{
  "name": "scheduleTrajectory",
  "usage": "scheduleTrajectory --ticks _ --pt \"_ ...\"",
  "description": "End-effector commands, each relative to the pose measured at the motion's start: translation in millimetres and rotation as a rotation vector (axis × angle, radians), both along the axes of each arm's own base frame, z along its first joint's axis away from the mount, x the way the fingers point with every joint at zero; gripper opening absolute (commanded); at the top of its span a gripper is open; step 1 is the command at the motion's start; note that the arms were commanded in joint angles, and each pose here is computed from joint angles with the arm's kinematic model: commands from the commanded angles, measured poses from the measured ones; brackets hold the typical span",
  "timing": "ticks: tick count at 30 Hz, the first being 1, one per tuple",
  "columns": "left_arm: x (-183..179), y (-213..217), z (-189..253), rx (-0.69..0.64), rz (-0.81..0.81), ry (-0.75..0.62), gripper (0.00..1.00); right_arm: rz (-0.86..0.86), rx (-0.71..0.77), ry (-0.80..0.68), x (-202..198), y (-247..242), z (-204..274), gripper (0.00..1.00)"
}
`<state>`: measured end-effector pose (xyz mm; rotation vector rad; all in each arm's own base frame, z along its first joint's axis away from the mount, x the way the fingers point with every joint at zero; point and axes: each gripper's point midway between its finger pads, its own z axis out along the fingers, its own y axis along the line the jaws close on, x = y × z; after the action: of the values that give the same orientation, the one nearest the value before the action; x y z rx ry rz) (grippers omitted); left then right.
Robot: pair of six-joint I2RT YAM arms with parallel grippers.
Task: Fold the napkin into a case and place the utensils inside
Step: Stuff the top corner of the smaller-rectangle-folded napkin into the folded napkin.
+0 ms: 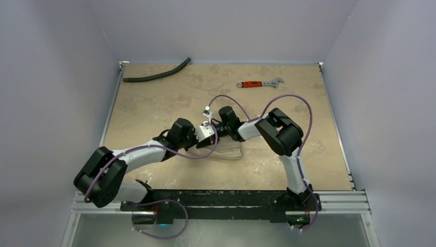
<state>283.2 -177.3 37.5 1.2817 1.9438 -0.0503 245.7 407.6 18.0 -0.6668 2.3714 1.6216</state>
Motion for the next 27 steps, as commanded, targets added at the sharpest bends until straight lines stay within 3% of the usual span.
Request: scheduleTrajectory --ticks 1,10,27 --pt "11.4 -10.1 31.7 -0.077 0.003 -0.065 0.0 -0.025 -0.201 0.074 -17.2 -25.2 -48.3 0.0" --pt "-2.3 -12.8 22.9 -0.057 -0.107 -0.066 0.0 -0.029 -0.176 0.022 -0.7 -13.1 -21.8 0.0" --pt "-6.4 -7.5 14.0 -0.046 -0.121 -0.09 0.0 0.003 -0.117 -0.031 16.5 6.3 11.7 0.0"
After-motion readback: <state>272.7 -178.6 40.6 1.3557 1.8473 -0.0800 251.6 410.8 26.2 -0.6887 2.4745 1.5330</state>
